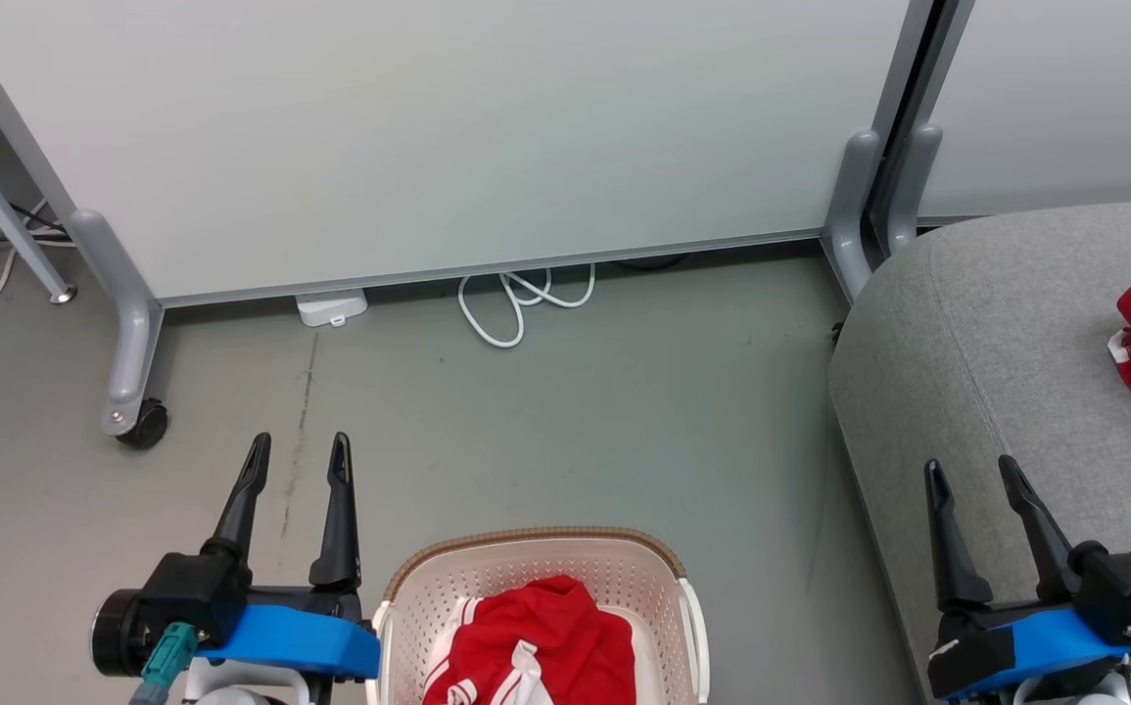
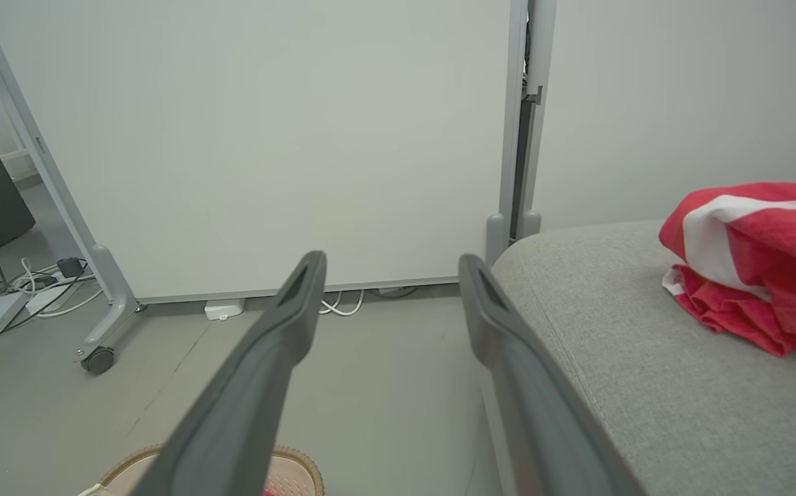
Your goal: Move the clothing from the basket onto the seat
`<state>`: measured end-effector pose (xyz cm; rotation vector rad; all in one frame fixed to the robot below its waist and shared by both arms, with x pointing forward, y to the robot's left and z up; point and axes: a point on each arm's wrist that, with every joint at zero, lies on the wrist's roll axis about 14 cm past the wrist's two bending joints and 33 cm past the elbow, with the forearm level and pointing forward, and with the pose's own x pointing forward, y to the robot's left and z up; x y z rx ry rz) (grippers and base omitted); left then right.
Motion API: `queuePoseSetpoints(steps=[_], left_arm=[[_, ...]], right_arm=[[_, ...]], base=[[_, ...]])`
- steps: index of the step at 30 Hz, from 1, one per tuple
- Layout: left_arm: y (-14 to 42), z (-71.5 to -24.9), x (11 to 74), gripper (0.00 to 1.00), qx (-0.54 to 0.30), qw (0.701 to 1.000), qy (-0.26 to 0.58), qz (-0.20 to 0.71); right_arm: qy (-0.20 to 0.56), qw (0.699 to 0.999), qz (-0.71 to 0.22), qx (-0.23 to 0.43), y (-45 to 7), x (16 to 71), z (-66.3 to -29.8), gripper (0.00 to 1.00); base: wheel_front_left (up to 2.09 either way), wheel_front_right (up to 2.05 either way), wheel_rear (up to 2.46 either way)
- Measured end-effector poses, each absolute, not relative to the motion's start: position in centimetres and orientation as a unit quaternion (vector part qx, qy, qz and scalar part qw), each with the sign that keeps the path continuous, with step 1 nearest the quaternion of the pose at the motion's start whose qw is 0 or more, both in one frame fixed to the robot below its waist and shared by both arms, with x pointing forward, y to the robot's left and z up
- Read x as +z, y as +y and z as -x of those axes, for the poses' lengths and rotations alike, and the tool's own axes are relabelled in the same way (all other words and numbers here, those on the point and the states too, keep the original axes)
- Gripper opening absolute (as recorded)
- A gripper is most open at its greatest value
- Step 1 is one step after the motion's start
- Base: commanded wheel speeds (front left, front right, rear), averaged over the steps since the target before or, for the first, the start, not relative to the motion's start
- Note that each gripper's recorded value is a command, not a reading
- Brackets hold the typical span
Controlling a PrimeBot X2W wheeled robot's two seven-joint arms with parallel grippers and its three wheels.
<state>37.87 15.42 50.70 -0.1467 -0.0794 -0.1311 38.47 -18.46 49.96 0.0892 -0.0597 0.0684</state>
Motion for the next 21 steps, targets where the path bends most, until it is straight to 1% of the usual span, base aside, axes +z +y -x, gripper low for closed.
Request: queuePoseSetpoints(steps=[6,12,21], left_arm=[[15.0,-38.1,50.6,1.0,-0.072,0.995,-0.038,0.064],[13.3,-39.4,50.4,1.0,-0.101,0.993,-0.033,0.051],[9.5,-41.3,46.6,1.0,-0.174,0.984,0.026,0.019]], right_arm=[[-0.028,0.998,-0.046,0.034,-18.5,49.8,-38.5,1.0],[-0.026,0.998,-0.045,0.036,-18.3,49.7,-39.1,1.0],[-0.031,0.998,-0.044,0.043,-18.0,49.9,-41.2,1.0]], base=[[0.0,0.0,0.0],[0.0,0.0,0.0],[0.0,0.0,0.0]])
